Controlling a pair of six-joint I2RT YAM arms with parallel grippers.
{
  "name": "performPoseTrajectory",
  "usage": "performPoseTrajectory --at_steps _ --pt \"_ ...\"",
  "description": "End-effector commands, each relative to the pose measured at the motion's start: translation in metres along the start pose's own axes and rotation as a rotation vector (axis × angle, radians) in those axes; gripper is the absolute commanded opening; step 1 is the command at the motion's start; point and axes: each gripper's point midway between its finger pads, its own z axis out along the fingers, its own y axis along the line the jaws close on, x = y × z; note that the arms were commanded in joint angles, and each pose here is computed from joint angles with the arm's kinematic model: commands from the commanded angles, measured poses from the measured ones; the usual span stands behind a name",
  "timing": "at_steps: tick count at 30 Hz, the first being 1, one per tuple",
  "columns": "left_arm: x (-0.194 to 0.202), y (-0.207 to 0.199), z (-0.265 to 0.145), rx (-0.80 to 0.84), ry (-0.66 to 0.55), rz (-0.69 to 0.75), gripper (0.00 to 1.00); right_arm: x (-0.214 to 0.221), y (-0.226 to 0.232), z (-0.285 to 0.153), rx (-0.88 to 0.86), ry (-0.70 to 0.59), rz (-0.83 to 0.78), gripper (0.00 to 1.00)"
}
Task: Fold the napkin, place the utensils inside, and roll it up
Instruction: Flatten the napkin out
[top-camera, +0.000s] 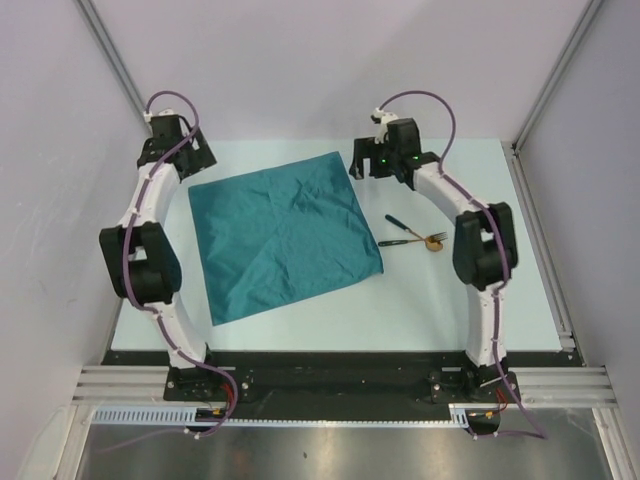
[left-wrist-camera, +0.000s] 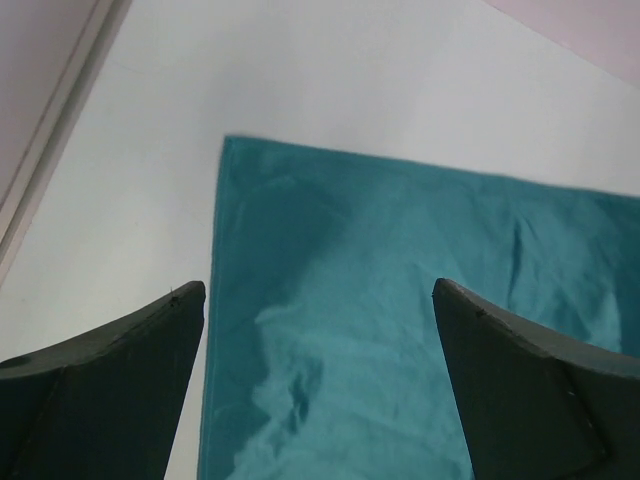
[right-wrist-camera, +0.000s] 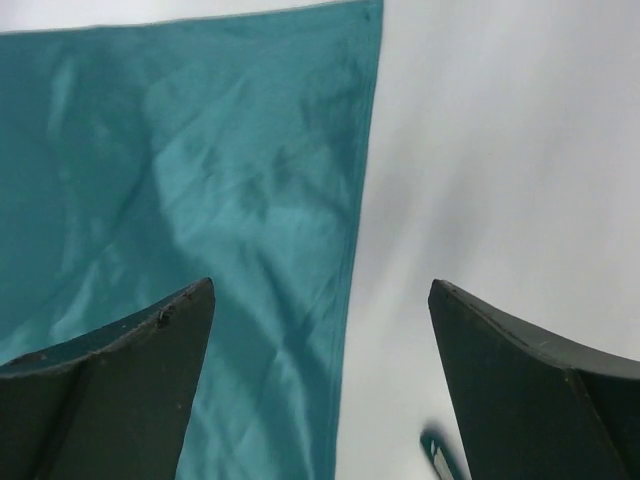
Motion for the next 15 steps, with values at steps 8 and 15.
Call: performPoseTrajectory --at_steps 8,15 --pt "0.033 -0.085 -0.112 0.283 -0.096 0.198 0.99 0.11 0.003 -0.139 0.115 0.18 0.209 0.84" --pt "0.124 -0.173 -0.139 0.595 0.058 0.244 0.95 0.153 0.022 -0.168 0.037 0.252 0.308 0.77"
